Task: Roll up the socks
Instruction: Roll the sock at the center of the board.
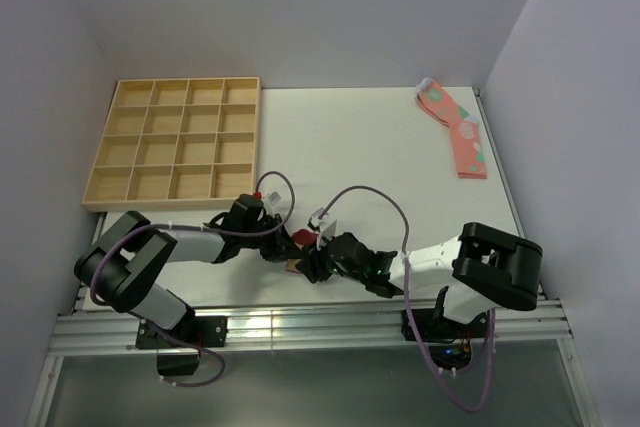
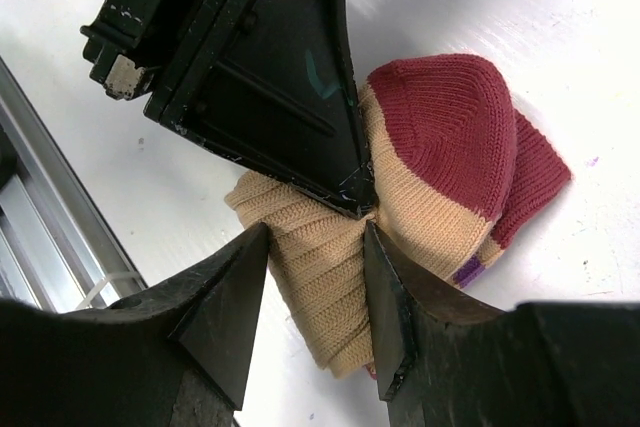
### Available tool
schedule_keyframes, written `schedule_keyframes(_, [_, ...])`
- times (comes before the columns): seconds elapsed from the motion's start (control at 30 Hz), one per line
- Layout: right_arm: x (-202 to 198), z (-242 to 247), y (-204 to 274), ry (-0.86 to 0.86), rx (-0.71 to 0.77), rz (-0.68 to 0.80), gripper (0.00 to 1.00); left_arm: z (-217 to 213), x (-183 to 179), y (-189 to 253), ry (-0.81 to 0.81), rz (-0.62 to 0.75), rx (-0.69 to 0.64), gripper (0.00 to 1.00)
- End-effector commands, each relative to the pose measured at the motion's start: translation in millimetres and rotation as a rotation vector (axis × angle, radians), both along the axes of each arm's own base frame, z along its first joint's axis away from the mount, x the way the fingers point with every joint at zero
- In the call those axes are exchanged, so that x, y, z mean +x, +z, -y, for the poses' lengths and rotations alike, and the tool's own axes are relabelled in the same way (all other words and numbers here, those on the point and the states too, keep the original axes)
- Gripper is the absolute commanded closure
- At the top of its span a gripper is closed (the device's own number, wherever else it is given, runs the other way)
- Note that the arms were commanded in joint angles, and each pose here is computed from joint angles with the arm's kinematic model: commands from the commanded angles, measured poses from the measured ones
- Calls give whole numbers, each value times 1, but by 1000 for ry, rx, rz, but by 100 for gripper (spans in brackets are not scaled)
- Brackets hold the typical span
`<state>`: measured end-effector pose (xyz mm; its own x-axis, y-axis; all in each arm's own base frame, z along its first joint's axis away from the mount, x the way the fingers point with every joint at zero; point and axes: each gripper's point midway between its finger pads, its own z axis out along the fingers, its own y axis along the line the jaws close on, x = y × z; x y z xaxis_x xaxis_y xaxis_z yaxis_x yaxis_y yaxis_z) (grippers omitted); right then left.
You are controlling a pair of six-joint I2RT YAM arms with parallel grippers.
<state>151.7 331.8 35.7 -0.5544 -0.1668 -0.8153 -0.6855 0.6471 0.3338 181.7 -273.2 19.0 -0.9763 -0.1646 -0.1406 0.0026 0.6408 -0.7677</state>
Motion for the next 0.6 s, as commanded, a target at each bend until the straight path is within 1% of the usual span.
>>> schedule_keyframes(0.0, [-37, 16, -42, 71, -153, -133, 50, -62, -13, -68, 94, -79, 344, 100])
schedule_keyframes(0.33, [-39, 21, -44, 39, -179, -143, 49, -72, -14, -71, 105, -106, 354, 100])
schedule_keyframes(0.43, [-30, 25, -35, -6, -209, -117, 47, -72, -14, -72, 104, -108, 355, 100])
schedule_keyframes(0.53, [-20, 24, -15, -26, -220, -75, 46, -71, -14, -69, 101, -98, 344, 100])
schedule_keyframes(0.57, [-17, 22, -3, -26, -198, -60, 44, -71, -14, -69, 100, -97, 342, 99])
